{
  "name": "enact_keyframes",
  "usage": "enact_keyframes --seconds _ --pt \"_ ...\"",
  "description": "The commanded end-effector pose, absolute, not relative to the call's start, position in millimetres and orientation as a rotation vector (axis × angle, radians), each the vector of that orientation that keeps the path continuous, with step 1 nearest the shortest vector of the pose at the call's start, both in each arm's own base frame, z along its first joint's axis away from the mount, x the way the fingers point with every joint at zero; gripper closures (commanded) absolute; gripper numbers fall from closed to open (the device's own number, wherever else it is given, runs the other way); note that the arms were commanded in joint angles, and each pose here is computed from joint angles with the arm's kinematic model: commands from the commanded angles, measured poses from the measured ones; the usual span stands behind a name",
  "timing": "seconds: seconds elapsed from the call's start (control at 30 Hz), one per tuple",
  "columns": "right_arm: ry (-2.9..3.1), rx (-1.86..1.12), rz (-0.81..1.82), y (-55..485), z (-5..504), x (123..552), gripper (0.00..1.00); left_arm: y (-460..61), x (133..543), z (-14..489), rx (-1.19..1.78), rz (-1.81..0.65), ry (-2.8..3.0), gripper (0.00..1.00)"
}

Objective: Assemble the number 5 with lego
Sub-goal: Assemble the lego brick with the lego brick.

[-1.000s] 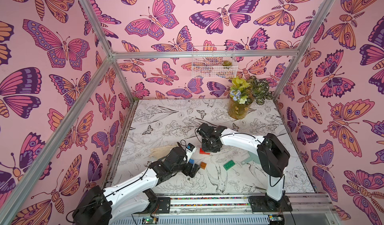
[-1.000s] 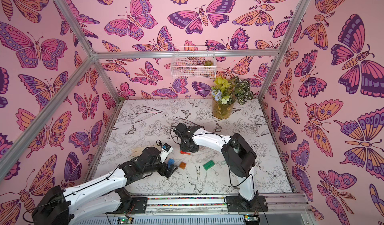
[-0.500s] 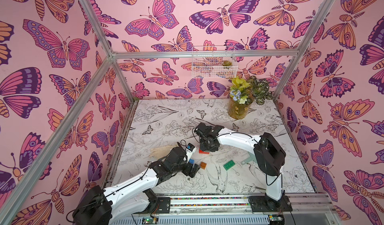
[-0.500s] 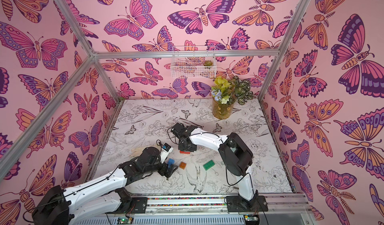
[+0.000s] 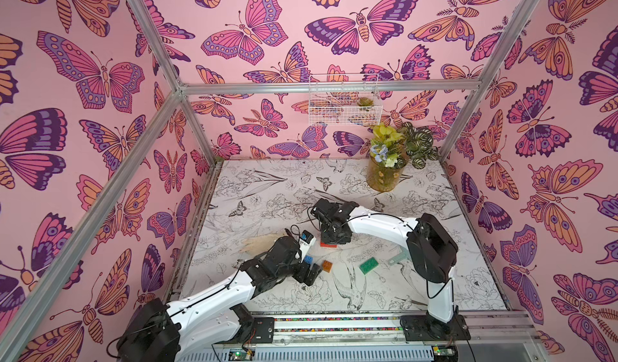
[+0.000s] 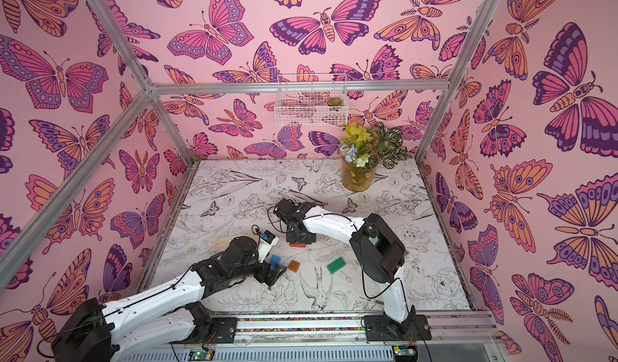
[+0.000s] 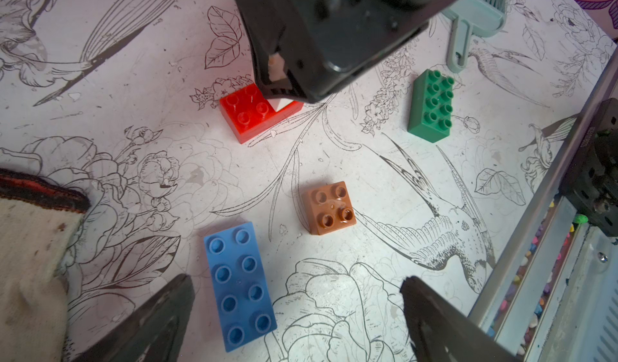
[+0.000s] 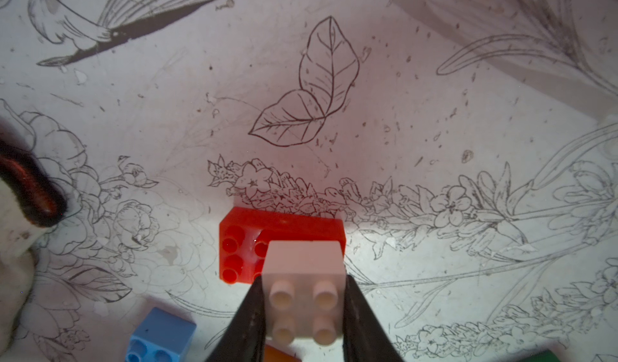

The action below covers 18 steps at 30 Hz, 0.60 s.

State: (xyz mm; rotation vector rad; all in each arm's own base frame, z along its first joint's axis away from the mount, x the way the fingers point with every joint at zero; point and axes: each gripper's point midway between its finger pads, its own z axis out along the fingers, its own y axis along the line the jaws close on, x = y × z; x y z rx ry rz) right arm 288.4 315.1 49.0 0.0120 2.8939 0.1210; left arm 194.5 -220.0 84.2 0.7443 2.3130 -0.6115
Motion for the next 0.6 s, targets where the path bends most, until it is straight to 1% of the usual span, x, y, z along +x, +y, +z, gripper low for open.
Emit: enact_keyframes --seconds 0.0,0.13,0.37,0.57 --pt "2.927 -0.033 -0.039 295.2 34.6 281.5 0.84 -219.0 195.0 80.0 0.744 -0.595 2.314 0.0" --pt "2.912 -0.011 -0.05 291.8 38.6 282.7 0.84 -219.9 194.9 79.4 0.75 -0.595 2.317 0.0" --pt "2.943 0.03 0.075 310.2 33.3 281.7 0.84 -219.8 195.2 78.6 0.752 -0.591 2.32 0.0" --pt "2.946 0.053 0.122 316.9 35.3 282.9 0.84 -219.8 195.6 79.2 0.75 -0.591 2.318 0.0"
